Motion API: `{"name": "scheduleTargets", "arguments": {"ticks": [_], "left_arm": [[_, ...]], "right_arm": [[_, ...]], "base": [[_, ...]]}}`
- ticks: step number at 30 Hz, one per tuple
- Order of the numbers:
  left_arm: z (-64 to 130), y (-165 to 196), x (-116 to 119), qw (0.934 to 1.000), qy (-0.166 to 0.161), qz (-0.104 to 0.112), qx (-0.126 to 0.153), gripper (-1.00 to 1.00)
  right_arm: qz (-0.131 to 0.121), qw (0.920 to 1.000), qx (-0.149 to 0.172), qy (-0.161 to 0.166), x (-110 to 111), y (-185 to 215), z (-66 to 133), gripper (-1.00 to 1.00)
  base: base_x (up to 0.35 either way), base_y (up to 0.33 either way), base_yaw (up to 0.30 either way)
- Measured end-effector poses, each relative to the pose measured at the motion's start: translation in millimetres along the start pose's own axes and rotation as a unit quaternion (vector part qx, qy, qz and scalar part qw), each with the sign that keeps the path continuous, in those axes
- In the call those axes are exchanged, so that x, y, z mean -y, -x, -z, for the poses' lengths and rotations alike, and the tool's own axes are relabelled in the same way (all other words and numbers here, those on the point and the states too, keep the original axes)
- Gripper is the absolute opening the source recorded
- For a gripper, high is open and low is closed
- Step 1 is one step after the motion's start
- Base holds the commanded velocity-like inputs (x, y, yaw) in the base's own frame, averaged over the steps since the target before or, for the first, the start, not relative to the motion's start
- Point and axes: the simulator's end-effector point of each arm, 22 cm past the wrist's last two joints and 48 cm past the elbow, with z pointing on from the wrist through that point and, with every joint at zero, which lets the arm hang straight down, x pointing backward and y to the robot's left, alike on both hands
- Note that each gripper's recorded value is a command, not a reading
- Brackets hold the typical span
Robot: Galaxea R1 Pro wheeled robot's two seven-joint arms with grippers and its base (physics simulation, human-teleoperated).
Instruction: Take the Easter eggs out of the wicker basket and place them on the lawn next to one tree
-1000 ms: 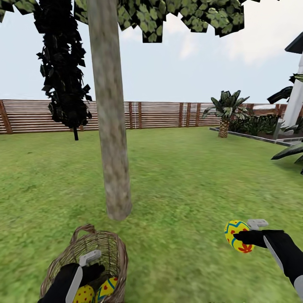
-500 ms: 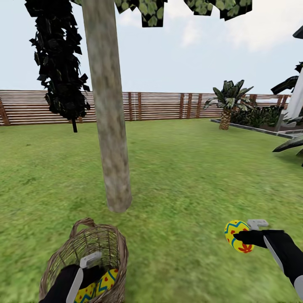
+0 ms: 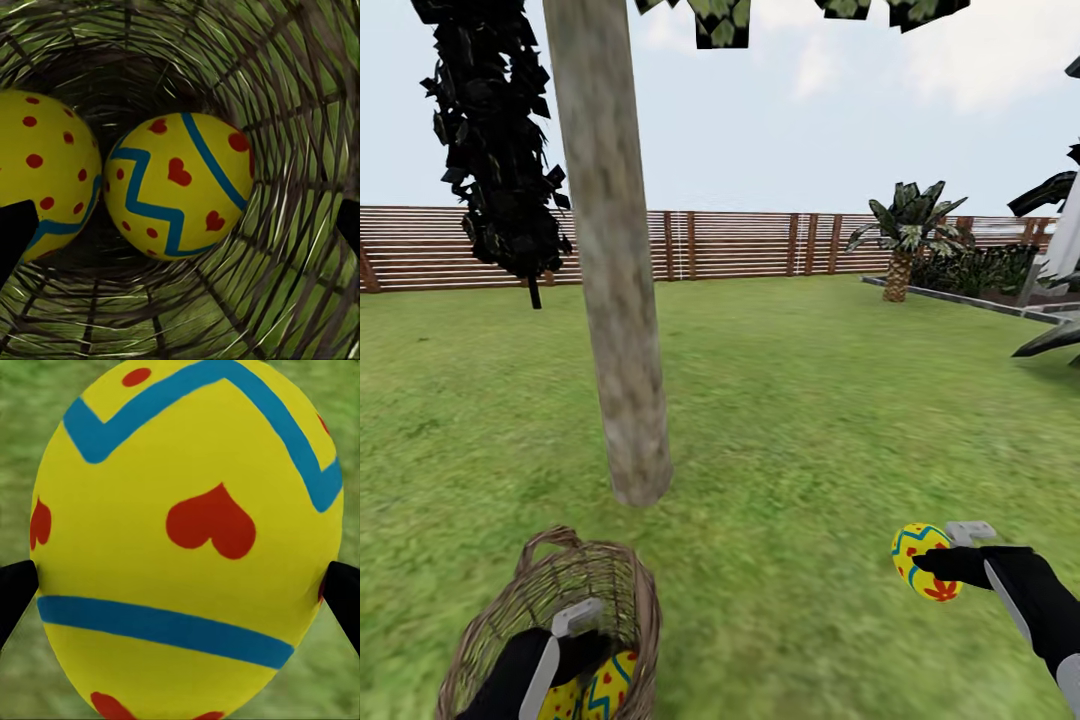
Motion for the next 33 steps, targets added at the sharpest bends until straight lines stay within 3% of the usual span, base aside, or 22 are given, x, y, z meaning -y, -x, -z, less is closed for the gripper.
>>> {"name": "scheduleTargets", "arguments": {"ticks": [8, 17, 33], "left_arm": [[-0.2, 0.4, 0.3, 1.0, 0.0, 0.0, 0.001, 1.0], [-12.3, -13.6, -5.0, 0.9998, 0.008, 0.0, -0.018, 1.0], [-32.3, -38.7, -14.5, 0.9986, 0.019, 0.002, -0.049, 1.0]], "right_arm": [[0.0, 1.0, 0.0, 0.0, -0.7, -0.3, -0.5, -1.0], [0.001, 0.9998, -0.019, 0.008, -12.5, -16.5, -17.1, -1.0], [0.004, 0.9986, -0.052, 0.007, -14.3, -45.3, -40.8, -1.0]], "base": [[0.084, 0.0, 0.0], [0.0, 0.0, 0.0], [0.0, 0.0, 0.0]]}}
